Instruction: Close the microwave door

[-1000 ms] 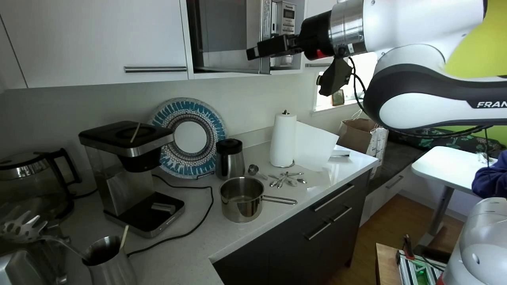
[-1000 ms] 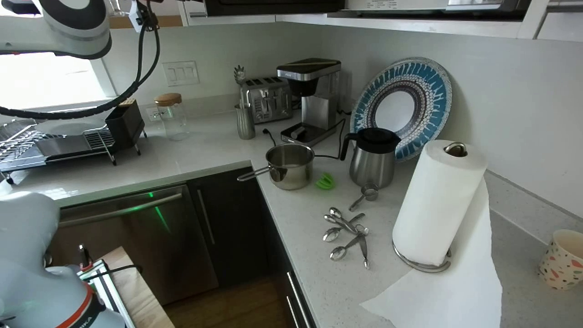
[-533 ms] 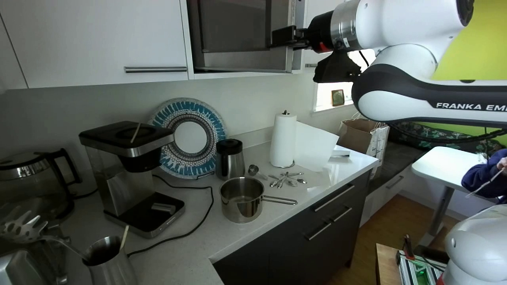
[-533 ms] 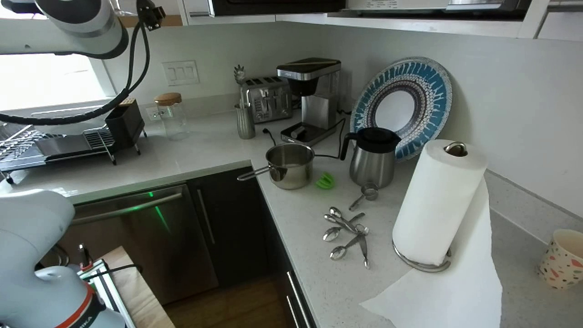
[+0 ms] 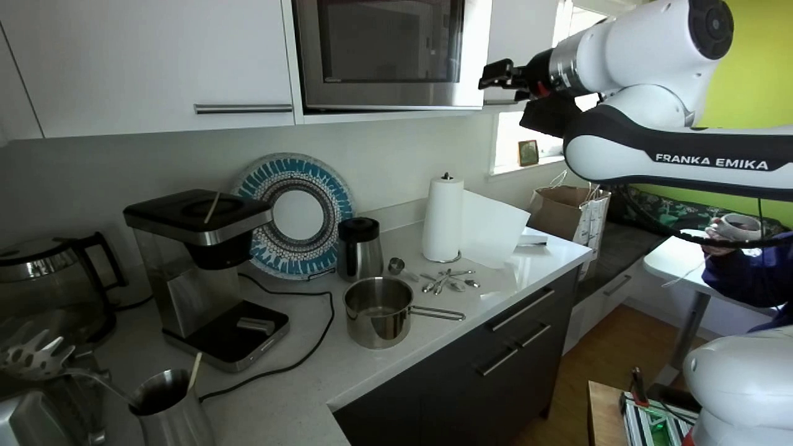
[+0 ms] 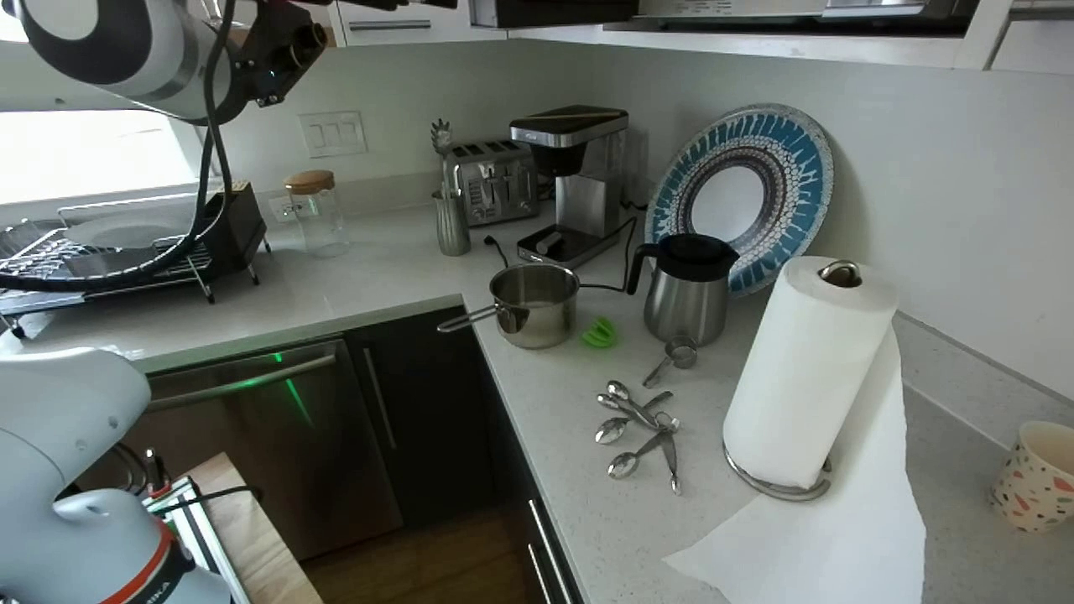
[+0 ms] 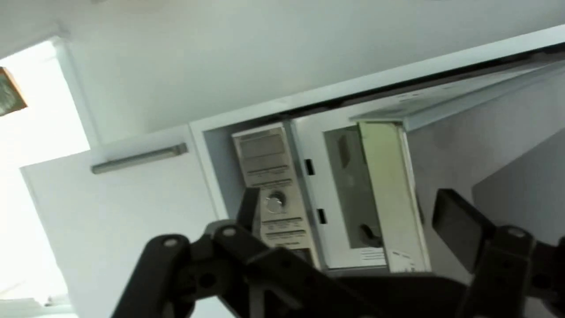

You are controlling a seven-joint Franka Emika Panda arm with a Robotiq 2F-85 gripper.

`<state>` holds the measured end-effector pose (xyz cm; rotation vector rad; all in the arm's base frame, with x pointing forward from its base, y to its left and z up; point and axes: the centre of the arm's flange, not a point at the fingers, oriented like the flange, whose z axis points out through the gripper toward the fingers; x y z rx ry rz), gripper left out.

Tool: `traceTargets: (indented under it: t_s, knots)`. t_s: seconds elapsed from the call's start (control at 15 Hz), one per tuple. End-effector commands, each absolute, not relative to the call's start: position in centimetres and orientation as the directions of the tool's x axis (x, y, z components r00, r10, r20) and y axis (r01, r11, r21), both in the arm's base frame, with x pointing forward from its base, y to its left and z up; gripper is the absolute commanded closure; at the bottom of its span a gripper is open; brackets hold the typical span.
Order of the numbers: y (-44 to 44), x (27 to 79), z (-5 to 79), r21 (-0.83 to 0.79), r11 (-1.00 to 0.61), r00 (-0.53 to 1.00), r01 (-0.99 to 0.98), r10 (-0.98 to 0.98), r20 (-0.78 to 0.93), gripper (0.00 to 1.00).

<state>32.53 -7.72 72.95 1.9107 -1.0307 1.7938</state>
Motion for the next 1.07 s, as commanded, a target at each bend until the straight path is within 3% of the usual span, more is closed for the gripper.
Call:
traceTargets:
  t_s: [0.0,0.27,0.67,0.73,1.0]
  knots:
    - [-9.6,31.5,72.3,-0.284,-0.661,-0.074,-0.694,-0.326,0.942,0.00]
    - [-12.6,30.4,71.8,-0.348,-0.625,-0.105,-0.699,-0.391,0.914,0.00]
    - [-20.2,28.5,74.5,-0.161,-0.750,0.148,-0.642,-0.327,0.934,0.00]
    - [-18.2,29.0,73.2,-0.206,-0.725,0.077,-0.657,-0.336,0.939,0.00]
    - [-18.7,29.0,73.4,-0.203,-0.731,0.084,-0.652,-0.335,0.938,0.00]
